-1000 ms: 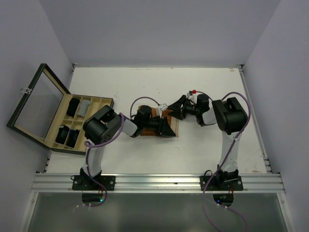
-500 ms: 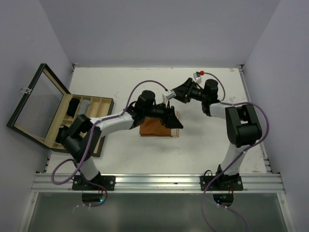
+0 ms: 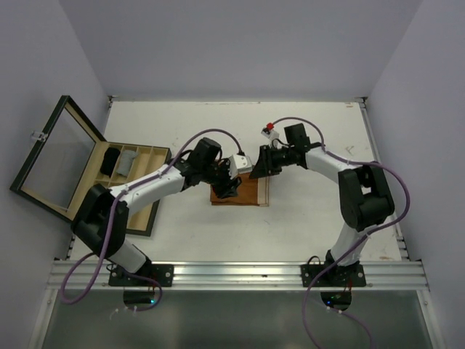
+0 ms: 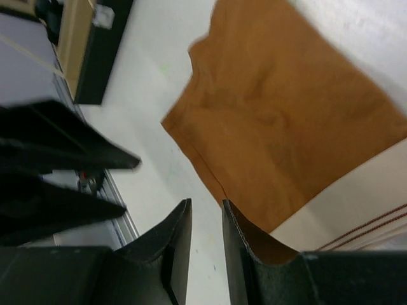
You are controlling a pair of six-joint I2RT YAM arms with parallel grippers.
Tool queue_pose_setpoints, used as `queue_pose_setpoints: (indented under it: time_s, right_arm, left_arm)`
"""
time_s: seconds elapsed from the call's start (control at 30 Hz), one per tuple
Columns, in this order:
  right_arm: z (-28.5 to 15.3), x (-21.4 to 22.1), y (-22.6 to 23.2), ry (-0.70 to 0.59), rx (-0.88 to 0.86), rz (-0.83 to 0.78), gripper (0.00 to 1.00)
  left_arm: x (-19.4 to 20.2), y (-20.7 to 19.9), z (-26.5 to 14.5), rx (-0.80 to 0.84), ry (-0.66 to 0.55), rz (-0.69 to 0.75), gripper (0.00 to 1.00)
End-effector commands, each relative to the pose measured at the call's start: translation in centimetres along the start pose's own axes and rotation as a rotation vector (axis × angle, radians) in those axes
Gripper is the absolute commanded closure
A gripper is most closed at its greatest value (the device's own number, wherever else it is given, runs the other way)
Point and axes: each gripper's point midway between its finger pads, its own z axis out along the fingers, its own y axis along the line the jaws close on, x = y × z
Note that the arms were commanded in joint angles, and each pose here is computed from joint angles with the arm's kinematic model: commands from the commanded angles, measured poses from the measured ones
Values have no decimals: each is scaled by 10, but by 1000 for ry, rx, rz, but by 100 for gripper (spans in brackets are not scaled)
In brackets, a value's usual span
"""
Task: Roll the underwear
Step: Fold the underwear
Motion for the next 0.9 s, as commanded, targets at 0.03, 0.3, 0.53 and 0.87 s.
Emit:
queue_pose_setpoints:
  time_s: [0.03, 0.3, 0.53, 0.87]
  right_arm:
    - [2, 50, -28, 185, 61, -43, 71]
    - [10, 100, -56, 314, 95, -22, 72]
    - [5, 106, -43, 353, 80, -18, 66]
    - [-1, 89, 9, 292, -76, 90, 58]
  left_arm:
    - [20, 31, -15, -8, 73, 129, 49]
    - [71, 30, -8, -9, 130, 328, 51]
    - [93, 33, -12, -29, 180, 510, 50]
    - [35, -14, -11, -19, 63, 743, 40]
